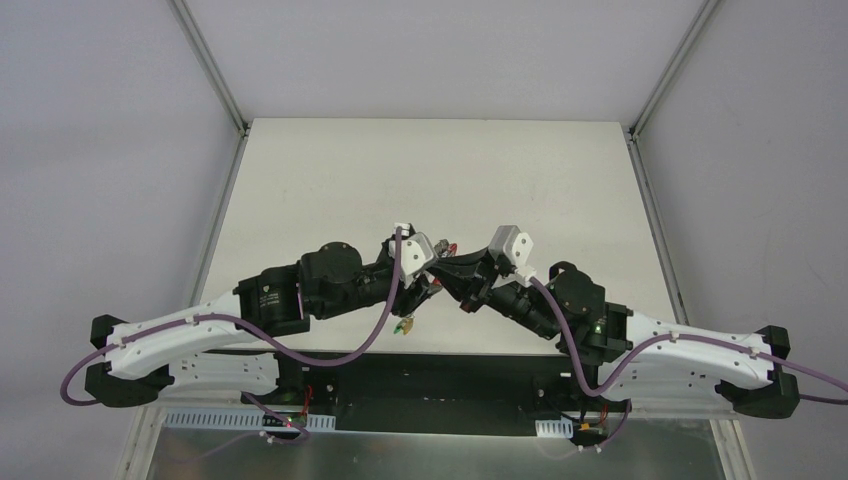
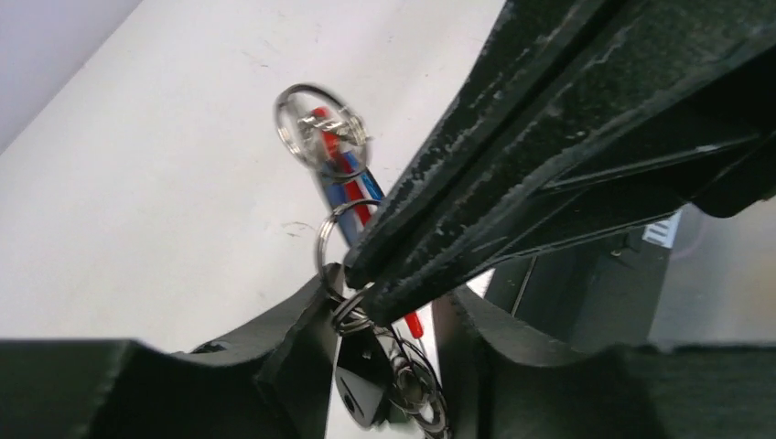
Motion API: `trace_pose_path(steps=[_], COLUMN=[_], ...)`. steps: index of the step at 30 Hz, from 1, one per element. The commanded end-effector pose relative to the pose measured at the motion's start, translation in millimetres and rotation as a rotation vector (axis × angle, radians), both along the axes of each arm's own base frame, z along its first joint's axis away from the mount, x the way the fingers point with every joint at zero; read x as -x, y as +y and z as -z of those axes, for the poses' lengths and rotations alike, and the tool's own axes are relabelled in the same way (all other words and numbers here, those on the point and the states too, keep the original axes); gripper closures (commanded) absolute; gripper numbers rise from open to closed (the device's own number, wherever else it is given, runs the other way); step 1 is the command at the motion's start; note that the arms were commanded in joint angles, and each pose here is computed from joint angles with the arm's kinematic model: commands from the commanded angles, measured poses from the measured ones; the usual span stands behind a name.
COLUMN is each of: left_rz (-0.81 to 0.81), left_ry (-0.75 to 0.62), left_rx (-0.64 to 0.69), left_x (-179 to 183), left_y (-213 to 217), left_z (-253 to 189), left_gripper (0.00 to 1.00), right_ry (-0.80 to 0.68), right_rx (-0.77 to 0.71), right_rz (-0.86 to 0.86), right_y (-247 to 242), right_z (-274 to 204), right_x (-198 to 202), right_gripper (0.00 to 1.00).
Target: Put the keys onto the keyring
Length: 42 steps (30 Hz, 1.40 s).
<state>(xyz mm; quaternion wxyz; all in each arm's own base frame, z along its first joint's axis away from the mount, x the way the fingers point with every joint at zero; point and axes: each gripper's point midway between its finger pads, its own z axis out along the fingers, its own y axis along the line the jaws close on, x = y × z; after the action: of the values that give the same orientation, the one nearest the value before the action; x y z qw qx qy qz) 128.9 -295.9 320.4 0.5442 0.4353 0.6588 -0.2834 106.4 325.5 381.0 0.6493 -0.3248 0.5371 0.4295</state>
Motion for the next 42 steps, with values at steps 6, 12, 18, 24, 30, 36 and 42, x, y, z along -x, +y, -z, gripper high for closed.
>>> trace_pose_path(steps=[6, 12, 18, 24, 30, 36, 42], left_rz=[-0.014, -0.061, -0.156, -0.269, -0.303, -0.307, -0.298], left_ry=[0.025, 0.052, 0.131, 0.239, 0.345, 0.471, 0.56], left_rx=[0.038, 0.069, 0.078, 0.079, 0.097, 0.129, 0.129], left_x=[-9.8, -24.5, -47.5, -75.3, -98.0, -120.2, -140.7], left_y=[0.6, 7.3, 12.6, 19.8, 15.8, 7.3, -10.9], left_z=[-1.1, -0.3, 14.2, 45.4, 79.4, 108.7, 138.1], left_gripper=[1.0, 1.0, 1.0, 1.0, 1.0, 1.0, 1.0], right_ry=[-0.004, 0.028, 0.077, 0.151, 0.281, 0.398, 0.537], right_rx=[-0.153, -0.111, -0.068, 0.01, 0.144, 0.167, 0.174], right_rz=[-0.022, 0.015, 0.131, 0.316, 0.498, 0.561, 0.629], right_y=[-21.3, -29.4, -58.1, -93.2, -115.1, -127.5, -132.9], right_z=[-51.9, -39.4, -16.9, 21.9, 75.8, 122.9, 162.7], right_x=[8.6, 3.6, -10.9, -33.1, -49.6, -49.7, -49.5], right_gripper=[1.0, 1.0, 0.66, 0.45, 0.39, 0.23, 0.21])
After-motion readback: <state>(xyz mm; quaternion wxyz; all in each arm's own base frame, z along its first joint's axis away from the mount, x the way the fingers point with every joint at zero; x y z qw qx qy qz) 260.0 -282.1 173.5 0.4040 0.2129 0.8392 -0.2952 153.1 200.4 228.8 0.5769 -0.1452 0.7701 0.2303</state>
